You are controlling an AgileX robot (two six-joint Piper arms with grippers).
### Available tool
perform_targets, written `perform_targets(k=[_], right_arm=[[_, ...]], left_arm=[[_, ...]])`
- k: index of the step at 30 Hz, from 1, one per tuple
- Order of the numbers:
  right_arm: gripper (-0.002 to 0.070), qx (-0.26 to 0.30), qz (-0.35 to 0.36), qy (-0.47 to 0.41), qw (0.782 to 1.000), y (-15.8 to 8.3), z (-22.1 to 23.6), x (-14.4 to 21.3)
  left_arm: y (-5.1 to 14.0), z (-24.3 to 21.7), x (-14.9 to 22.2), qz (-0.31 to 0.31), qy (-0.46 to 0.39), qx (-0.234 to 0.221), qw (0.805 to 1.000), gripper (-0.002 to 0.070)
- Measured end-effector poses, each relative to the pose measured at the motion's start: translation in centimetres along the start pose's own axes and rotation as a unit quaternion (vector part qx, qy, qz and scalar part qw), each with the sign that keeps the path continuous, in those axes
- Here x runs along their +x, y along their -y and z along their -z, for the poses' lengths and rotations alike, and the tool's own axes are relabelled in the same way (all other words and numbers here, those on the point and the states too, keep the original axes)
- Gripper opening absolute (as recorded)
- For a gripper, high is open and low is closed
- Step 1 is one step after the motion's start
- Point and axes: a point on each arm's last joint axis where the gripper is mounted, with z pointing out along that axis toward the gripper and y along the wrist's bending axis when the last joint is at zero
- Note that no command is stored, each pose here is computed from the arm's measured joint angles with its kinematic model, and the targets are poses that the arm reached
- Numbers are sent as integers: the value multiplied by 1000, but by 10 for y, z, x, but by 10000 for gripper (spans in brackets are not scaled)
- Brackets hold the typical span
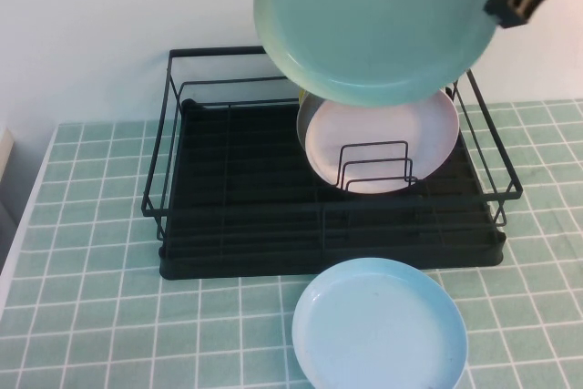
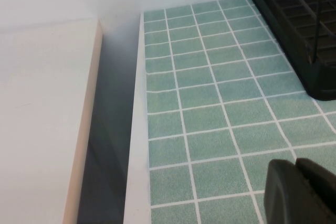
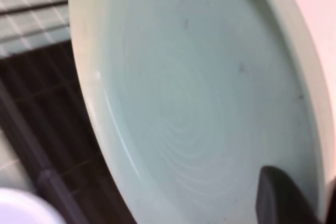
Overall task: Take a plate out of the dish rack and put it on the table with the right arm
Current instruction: Place the plate from the table
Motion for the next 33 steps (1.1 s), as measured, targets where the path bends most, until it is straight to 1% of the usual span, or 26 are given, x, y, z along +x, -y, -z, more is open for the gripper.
perform_targets(k=[3,5,7,10,14,17,20,25,27,29,33], right_arm=[[85,-23,-30,-16,999,-7,22,1],[85,-46,-48,-39,997,-12,29,4],[85,-83,-60,-72,992,-19,31,10],[85,-128,-75,-105,983,-27,26,15],[85,-160,-117,-129,972,-36,8,26],[85,-199,-142,-165,955,-50,-14,44],[85,-245,-166,-210,932,-70,-35,70],[85,-311,-204,-287,883,-110,-56,119],[85,-318,-221,-296,873,-122,-63,133],[85,-311,-243,-293,871,-131,-71,146],[85,-287,-310,-277,863,-140,-86,171]], left_arm=[[0,0,0,0,0,0,1000,-3],[0,0,0,0,0,0,1000,-3],[0,0,0,0,0,0,1000,-3],[0,0,0,0,0,0,1000,-3],[0,0,0,0,0,0,1000,-3],[0,0,0,0,0,0,1000,-3],[0,0,0,0,0,0,1000,-3],[0,0,0,0,0,0,1000,-3],[0,0,0,0,0,0,1000,-3],[0,0,0,0,0,0,1000,-3],[0,0,0,0,0,0,1000,-3]])
